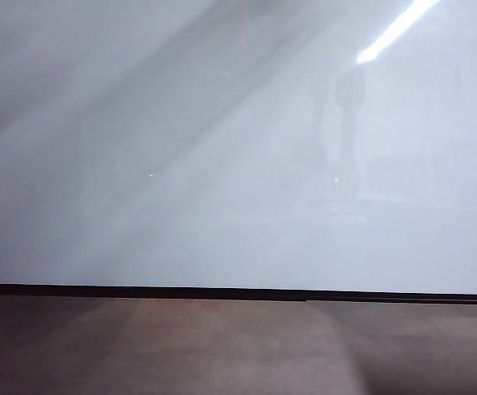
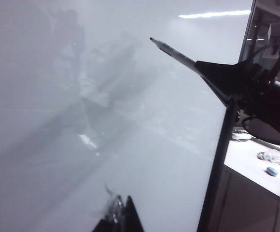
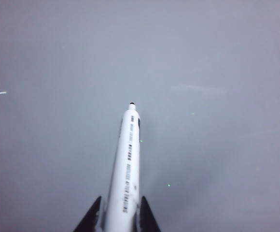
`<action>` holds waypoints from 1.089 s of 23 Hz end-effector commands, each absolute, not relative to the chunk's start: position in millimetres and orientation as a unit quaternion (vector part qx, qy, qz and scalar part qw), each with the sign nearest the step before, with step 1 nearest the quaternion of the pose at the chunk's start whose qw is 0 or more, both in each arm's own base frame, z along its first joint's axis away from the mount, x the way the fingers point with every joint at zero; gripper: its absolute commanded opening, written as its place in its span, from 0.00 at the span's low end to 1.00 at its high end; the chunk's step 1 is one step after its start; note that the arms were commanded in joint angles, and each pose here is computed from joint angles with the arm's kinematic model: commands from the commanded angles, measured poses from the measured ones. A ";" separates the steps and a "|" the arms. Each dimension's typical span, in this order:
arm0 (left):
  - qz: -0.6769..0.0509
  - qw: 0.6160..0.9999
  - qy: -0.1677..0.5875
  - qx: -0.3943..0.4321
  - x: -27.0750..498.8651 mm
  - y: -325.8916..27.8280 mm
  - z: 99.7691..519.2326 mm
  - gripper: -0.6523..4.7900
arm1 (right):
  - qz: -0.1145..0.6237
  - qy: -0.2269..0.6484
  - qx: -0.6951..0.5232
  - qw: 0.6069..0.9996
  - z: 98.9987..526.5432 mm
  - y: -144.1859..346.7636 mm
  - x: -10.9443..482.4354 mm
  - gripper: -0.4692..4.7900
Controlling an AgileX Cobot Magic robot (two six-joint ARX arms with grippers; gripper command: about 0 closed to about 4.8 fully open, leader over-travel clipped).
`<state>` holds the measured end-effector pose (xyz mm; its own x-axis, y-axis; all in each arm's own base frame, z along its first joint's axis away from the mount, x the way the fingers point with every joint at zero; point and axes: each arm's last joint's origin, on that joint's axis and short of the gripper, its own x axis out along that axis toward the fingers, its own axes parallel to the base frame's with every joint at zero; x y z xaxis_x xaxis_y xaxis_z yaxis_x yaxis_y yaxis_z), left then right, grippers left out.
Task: Reach to the right to find the marker pen, pick it up, and write the number 17 on the whiteboard.
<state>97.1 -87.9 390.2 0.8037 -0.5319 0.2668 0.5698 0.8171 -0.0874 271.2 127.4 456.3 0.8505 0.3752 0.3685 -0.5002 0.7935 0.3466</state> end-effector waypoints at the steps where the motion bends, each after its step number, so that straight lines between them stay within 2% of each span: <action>1: -0.290 0.945 -0.123 -0.085 96.3 -87.1 392.2 0.11 | 0.234 -0.157 0.217 0.935 461.6 127.9 273.2 0.08; 25: -0.290 0.945 -0.127 -0.087 96.1 -87.0 393.0 0.11 | 0.207 -0.163 0.186 0.947 464.1 132.8 287.9 0.08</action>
<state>96.9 -87.4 390.7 0.8043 -0.5284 0.2717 0.5677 0.8184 -0.0889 288.9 133.6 461.4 0.8628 0.3455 0.3691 -0.4594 0.8406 0.2870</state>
